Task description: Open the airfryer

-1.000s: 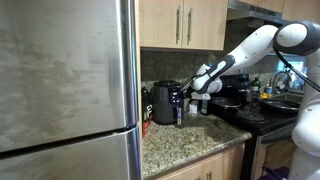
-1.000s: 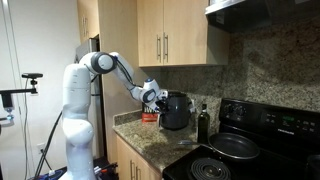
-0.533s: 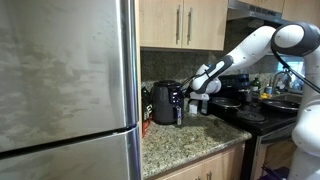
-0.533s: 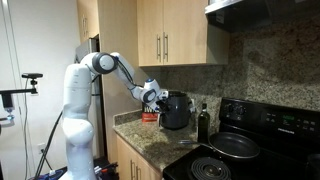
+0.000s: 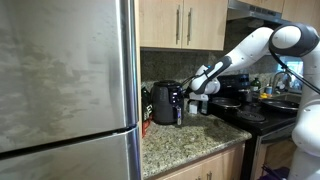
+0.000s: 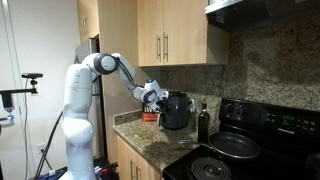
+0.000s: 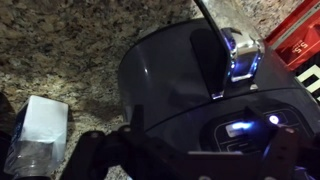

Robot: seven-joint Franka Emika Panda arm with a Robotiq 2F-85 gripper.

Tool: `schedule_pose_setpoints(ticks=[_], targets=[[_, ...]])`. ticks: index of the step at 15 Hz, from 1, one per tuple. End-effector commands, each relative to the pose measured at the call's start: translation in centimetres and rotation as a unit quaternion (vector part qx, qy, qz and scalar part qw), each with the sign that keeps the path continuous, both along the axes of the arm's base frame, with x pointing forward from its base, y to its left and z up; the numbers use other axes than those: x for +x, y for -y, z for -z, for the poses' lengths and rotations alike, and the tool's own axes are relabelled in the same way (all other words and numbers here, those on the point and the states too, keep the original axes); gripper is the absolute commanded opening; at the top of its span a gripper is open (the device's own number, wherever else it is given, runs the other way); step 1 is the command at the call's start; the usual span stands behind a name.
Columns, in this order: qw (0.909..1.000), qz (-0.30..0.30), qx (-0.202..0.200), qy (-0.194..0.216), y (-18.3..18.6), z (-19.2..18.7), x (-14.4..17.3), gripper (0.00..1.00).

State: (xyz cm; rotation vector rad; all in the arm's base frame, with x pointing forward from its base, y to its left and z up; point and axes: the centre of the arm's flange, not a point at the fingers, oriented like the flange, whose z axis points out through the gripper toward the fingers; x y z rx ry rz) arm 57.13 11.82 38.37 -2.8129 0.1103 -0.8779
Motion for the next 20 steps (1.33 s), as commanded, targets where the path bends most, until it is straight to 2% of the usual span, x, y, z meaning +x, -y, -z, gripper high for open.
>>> schedule_pose_setpoints(ticks=[1, 8, 14, 16, 18, 19, 20], targets=[[0.9999, 0.009, -0.007, -0.012, 0.7, 1.1, 1.0, 1.00], [0.9990, 0.028, 0.002, 0.034, 1.7, 2.0, 1.6, 1.00], [0.9949, 0.040, 0.038, 0.084, 1.6, 1.7, 0.3, 1.00], [0.9952, 0.041, 0.033, 0.083, 1.8, 1.0, -0.5, 1.00], [0.9968, 0.041, 0.041, 0.056, 2.0, -0.2, -1.7, 1.00], [0.9981, 0.035, 0.045, 0.024, 2.3, -1.1, -2.6, 1.00], [0.9982, 0.022, 0.052, 0.022, 2.3, -1.8, -3.4, 1.00]])
